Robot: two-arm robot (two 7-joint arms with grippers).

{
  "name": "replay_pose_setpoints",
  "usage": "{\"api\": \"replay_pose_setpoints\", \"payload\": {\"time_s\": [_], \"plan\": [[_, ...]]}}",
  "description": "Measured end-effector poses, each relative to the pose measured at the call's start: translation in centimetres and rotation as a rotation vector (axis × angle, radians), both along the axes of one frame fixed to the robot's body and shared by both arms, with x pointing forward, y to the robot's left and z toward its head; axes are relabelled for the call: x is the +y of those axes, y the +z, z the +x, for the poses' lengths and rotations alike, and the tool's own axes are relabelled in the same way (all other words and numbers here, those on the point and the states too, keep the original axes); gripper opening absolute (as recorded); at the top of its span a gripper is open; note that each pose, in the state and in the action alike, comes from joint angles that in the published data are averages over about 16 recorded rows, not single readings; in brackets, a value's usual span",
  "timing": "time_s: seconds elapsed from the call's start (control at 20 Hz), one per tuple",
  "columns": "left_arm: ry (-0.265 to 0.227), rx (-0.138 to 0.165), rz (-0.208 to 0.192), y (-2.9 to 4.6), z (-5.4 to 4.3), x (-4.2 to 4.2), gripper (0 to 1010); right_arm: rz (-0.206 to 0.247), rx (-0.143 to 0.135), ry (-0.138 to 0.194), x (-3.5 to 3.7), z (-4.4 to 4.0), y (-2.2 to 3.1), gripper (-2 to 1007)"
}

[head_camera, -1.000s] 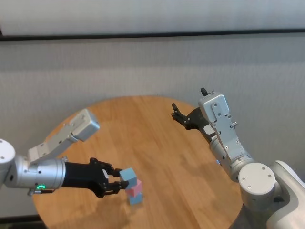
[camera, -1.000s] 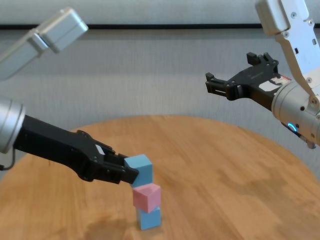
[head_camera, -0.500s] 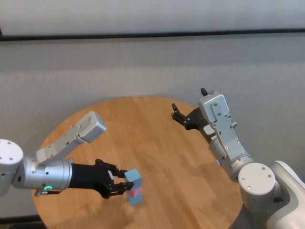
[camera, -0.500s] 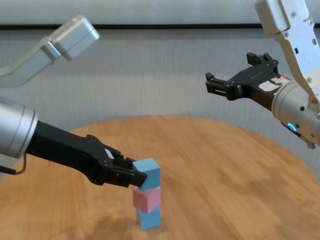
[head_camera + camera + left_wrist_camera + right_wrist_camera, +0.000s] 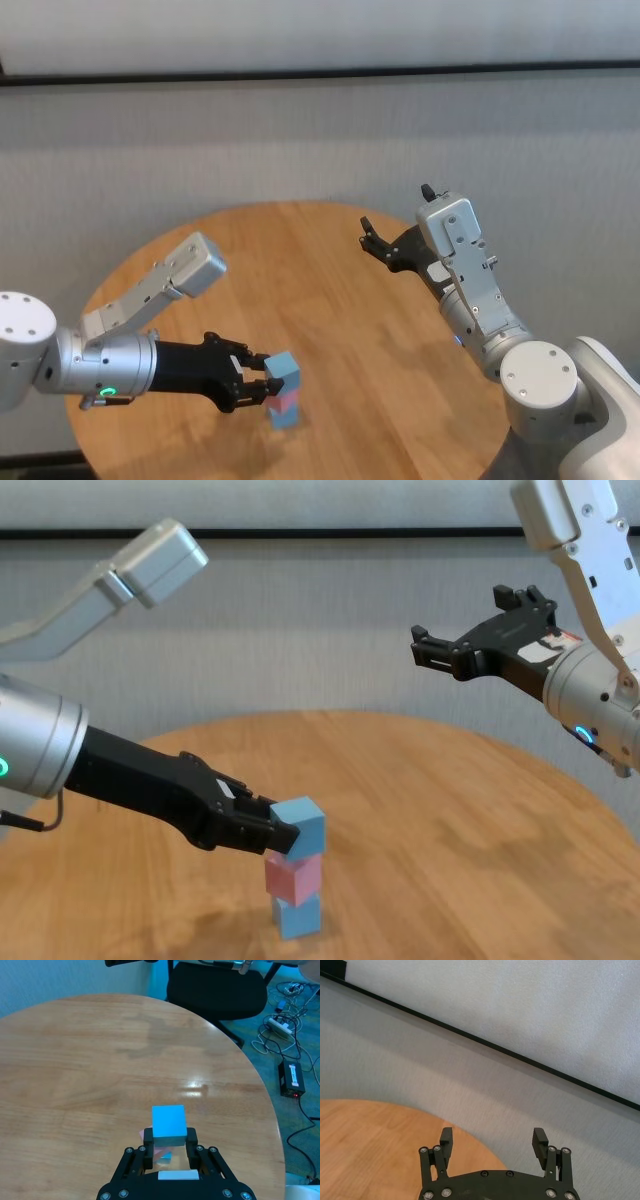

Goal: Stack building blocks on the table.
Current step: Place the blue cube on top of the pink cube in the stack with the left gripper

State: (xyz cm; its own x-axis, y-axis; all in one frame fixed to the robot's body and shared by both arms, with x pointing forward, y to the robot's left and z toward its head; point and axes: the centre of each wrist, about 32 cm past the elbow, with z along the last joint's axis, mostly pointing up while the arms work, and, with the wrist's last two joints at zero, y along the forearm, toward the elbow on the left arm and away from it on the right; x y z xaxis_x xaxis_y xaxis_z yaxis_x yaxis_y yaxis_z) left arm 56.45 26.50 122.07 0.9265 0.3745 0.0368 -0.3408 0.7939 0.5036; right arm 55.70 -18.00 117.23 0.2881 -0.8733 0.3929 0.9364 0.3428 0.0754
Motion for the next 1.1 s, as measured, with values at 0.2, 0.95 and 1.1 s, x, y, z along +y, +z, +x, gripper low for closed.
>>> {"api": "replay_pose_setpoints", "payload": {"time_s": [0.2,0.95,1.1], "plan": [[0.007,0.001,0.0,-0.15,0.06,-0.01,386,0.0,0.0,0.0,0.0,0.0,0.0,1001],[0.031,0.001,0.003,-0.46,0.14,0.19,386,0.0,0.0,0.0,0.0,0.0,0.0,1001],[0.034,0.002,0.004,-0.5,0.17,0.22,386,0.0,0.0,0.0,0.0,0.0,0.0,1001]]}}
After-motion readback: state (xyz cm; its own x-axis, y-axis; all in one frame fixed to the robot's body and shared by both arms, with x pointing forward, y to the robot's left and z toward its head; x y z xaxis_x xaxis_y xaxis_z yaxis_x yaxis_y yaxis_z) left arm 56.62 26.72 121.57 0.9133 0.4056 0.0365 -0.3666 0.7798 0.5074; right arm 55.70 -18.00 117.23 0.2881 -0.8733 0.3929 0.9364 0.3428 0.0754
